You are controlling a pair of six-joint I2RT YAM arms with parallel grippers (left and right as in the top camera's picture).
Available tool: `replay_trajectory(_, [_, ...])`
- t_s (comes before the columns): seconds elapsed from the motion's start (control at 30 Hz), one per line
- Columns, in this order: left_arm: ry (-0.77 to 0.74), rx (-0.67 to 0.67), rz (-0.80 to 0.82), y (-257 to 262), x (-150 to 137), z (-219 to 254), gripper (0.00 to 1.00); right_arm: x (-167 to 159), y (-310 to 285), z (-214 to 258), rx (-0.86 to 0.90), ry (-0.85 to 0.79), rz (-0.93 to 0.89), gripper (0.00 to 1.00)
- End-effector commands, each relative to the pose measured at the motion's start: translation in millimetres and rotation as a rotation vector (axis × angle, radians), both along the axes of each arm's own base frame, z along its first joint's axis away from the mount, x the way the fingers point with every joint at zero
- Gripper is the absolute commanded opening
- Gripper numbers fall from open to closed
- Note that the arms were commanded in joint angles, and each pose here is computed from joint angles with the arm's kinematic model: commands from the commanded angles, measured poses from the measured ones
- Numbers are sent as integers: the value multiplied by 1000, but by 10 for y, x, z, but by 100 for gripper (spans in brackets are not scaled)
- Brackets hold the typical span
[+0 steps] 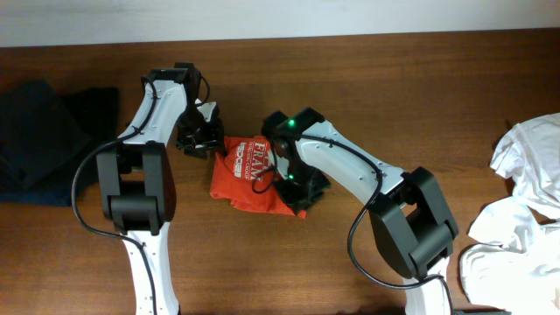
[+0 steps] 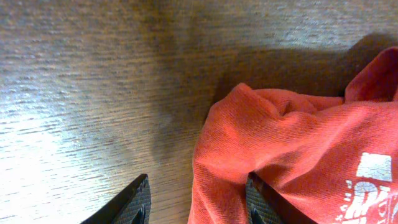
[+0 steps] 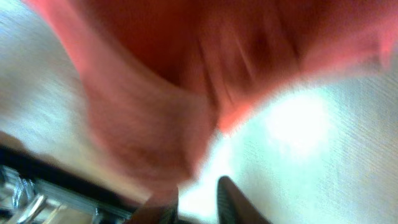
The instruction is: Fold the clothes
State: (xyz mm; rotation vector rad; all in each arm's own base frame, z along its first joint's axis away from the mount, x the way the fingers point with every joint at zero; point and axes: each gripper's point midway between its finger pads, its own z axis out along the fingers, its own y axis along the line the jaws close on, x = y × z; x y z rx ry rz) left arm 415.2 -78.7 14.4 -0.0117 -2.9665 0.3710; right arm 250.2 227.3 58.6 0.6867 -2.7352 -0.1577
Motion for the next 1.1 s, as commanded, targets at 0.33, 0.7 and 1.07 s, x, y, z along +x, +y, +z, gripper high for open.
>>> replay_trajectory(0.33, [21, -12, 7, -37, -50, -7, 49, 500, 513, 662, 214, -275, 21, 52])
replay_trajectory(0.7, [29, -11, 7, -34, -68, -4, 49, 431, -426, -3, -294, -258, -465, 4])
replay_trajectory(1.07, [2, -12, 1, -32, 2, 63, 49, 203, -543, 515, -202, -163, -414, 16])
